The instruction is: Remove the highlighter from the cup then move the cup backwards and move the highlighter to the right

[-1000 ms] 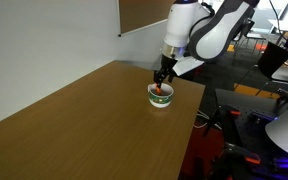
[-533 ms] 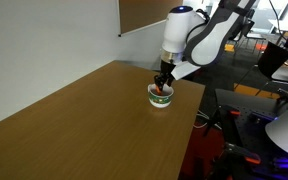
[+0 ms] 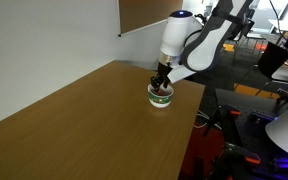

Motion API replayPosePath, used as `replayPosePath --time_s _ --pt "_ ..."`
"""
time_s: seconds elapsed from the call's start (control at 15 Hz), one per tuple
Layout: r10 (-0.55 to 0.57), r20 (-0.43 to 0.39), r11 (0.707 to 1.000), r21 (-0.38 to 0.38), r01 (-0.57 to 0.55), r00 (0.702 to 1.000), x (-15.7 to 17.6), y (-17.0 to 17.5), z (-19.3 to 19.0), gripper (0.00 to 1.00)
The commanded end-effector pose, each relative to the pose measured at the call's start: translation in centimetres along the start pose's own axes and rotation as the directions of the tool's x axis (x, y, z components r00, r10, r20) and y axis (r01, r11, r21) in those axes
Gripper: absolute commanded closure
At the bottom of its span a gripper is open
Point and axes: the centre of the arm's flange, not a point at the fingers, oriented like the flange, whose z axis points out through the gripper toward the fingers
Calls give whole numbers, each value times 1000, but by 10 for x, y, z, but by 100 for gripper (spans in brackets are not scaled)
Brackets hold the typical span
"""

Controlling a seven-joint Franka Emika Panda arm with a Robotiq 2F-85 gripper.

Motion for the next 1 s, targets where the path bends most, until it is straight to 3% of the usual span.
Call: replayPosePath --time_s 0.0,0.6,0.73,0.8,0.93 --pt "-5 -28 1000 14 6 1000 4 -6 5 49" --pt "22 -37 1000 -10 -23 999 12 -6 11 43" --pt "27 -37 1000 -13 -28 999 14 -6 13 53" --pt "28 -37 999 -14 -29 999 15 -7 14 71" --pt "30 -37 999 -16 -31 999 16 -8 15 87"
